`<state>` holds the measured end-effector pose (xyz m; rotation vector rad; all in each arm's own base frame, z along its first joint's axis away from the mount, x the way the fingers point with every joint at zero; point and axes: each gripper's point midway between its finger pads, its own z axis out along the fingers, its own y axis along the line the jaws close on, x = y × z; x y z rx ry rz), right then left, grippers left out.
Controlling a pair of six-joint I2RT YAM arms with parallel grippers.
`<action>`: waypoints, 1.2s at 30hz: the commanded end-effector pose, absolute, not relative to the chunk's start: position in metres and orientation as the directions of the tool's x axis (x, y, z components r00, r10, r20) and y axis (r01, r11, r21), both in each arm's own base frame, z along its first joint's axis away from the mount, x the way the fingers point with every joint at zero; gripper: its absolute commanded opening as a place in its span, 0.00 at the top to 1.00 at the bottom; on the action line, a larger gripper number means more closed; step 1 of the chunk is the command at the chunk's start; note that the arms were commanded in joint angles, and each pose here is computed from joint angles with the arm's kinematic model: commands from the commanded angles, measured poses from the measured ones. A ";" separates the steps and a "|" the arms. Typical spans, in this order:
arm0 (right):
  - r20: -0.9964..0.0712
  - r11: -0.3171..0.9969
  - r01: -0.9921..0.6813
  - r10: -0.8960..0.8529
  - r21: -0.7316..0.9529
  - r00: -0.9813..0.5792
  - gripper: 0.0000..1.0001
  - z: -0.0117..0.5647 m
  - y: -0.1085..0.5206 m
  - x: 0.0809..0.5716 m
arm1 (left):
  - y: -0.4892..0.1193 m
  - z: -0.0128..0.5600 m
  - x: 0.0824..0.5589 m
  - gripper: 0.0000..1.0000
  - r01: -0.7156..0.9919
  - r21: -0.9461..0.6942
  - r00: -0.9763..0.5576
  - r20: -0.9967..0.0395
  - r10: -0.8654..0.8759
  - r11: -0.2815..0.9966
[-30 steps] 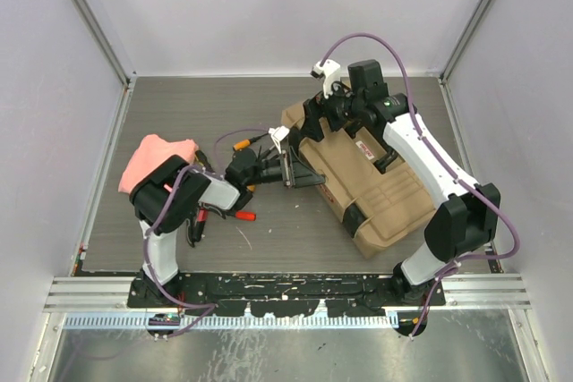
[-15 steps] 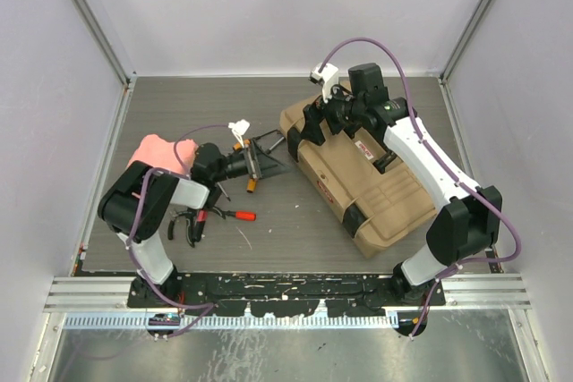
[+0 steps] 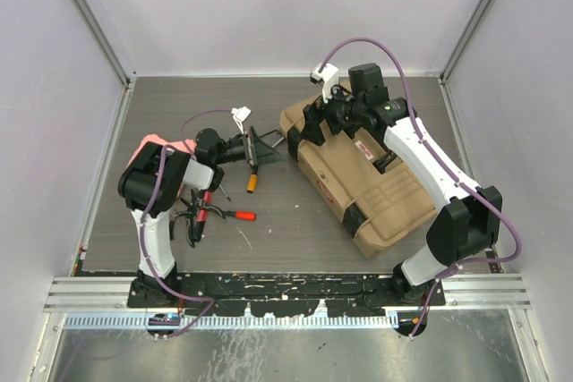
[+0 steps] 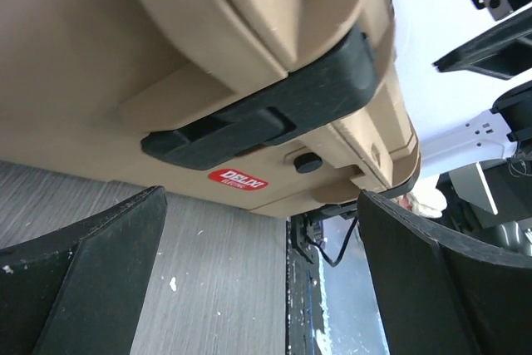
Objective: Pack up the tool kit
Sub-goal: Move the toolbox to the center of the board, then open the toolbox at the center of the board.
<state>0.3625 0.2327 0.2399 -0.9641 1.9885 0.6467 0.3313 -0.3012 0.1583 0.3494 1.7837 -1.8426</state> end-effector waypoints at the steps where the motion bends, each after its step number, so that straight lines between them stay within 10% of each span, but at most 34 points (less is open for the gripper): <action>1: -0.638 0.565 -0.757 -0.459 0.328 -0.619 0.03 0.188 0.230 0.301 | -0.299 0.172 0.334 0.01 0.658 -0.753 -0.742 -0.645 -0.184 -0.017; 36: -0.795 0.725 -0.661 -0.280 0.193 -0.539 0.00 0.283 0.218 0.339 | -0.322 0.157 0.353 0.01 0.712 -0.696 -0.702 -0.707 -0.082 -0.092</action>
